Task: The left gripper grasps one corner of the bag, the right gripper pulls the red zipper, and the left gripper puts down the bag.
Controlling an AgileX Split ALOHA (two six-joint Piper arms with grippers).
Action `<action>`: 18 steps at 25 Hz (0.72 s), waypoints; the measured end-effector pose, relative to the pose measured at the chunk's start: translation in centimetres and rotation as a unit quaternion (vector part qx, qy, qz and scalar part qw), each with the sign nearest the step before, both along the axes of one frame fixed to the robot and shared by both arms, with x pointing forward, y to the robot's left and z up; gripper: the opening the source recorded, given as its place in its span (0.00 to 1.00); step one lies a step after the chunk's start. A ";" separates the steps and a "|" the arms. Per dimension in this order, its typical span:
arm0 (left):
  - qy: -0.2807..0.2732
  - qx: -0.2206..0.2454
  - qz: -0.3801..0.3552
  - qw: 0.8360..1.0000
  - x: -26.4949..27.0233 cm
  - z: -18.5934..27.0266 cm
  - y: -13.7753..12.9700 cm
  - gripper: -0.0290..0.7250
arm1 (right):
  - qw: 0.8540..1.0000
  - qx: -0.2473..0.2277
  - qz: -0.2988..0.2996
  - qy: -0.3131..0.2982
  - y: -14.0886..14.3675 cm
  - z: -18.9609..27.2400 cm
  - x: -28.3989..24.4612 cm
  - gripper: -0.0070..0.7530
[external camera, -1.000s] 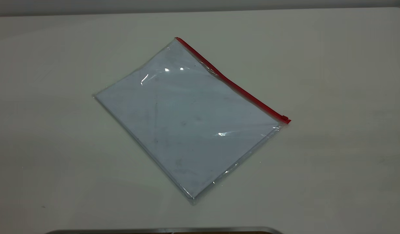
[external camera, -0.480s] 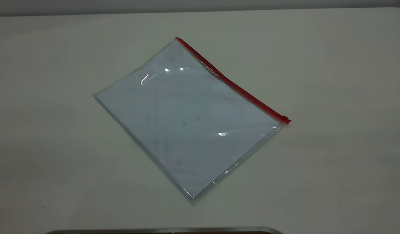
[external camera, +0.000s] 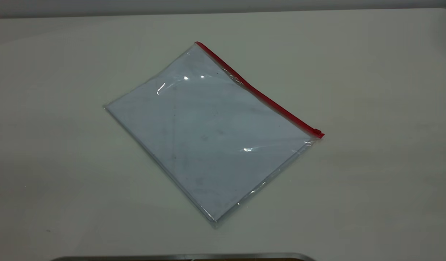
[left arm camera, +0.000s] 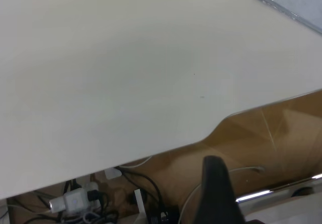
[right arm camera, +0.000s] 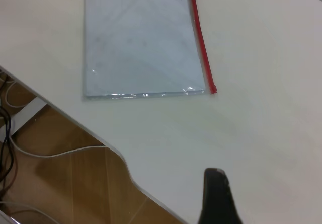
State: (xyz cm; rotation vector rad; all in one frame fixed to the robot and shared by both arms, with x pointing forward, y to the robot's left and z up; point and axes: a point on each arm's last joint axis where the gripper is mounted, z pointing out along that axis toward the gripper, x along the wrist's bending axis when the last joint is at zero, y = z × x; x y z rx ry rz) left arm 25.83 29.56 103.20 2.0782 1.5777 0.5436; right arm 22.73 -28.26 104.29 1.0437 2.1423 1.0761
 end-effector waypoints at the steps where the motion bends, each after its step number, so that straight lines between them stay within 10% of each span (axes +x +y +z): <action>1: 0.000 0.000 0.000 1.000 0.0 0.0 0.0 0.82 | 1.000 0.000 0.000 0.000 0.0 0.0 0.0 0.71; 18: -0.132 -0.017 0.076 0.988 -3.6 0.0 0.4 0.82 | 1.000 0.000 0.000 0.000 0.0 0.0 0.0 0.71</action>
